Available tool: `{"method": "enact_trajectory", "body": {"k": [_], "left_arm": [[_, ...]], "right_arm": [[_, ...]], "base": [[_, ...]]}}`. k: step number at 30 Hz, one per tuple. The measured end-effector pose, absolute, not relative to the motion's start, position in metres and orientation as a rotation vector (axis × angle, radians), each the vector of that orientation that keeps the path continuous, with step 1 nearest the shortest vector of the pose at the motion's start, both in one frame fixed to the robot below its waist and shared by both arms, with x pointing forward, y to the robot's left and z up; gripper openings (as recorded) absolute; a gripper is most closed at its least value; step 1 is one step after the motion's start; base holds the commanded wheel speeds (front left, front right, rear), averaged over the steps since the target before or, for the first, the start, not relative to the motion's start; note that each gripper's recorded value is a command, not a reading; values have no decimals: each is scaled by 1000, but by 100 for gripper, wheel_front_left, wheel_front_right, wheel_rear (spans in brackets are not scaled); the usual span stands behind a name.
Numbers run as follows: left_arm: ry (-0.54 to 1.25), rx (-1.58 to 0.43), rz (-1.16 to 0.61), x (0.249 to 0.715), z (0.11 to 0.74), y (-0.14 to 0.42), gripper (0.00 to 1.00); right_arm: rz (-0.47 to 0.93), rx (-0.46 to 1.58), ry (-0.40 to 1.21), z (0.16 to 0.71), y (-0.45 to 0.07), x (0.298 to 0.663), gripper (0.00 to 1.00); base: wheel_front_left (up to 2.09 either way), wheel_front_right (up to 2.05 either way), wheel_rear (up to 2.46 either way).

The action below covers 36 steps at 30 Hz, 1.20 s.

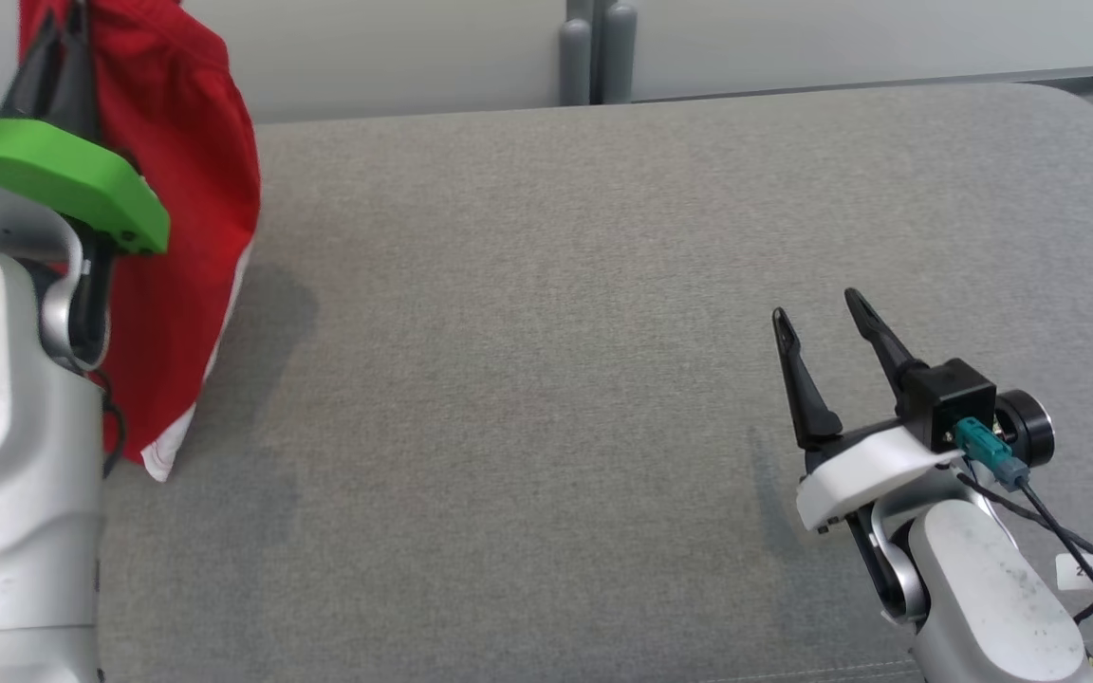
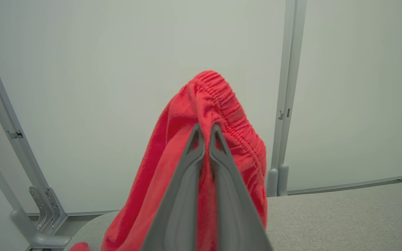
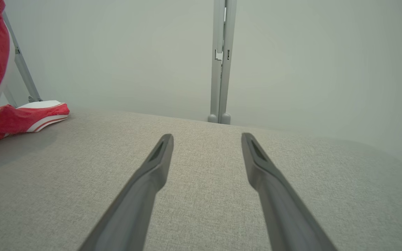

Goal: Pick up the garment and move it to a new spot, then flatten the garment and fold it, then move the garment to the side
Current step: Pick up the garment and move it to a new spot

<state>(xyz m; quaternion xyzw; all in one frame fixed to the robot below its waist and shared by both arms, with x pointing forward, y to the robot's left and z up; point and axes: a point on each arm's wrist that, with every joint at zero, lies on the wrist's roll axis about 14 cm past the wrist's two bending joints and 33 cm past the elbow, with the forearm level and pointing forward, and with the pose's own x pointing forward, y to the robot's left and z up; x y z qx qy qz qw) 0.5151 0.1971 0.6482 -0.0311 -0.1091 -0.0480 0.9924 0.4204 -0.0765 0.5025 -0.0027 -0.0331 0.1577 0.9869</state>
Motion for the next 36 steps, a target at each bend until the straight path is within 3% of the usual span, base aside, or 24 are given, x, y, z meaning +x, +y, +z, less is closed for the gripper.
{"method": "enact_trajectory", "body": {"k": [9, 16, 30, 31, 33, 34, 36], "left_arm": [[-129, -223, -467, 490, 633, 30, 0], [39, -174, -627, 469, 578, -33, 0], [194, -117, -813, 461, 519, -115, 0], [203, -122, -825, 461, 516, -120, 20], [223, -118, -856, 457, 507, -132, 91], [241, -113, -874, 453, 500, -137, 100], [279, -105, -914, 444, 487, -147, 100]], "right_arm": [[161, -24, -82, 512, -131, 382, 100], [90, -25, -108, 521, -156, 368, 100], [14, -18, -78, 515, -180, 360, 100], [4, -16, -75, 514, -183, 360, 100], [-16, -18, -64, 511, -189, 359, 100], [-27, -18, -57, 509, -193, 358, 100], [-53, -17, -43, 505, -200, 357, 100]], "base": [[0, 0, 0], [0, 0, 0], [0, 0, 0], [0, 0, 0], [0, 0, 0], [0, 0, 0], [0, 0, 0]]}}
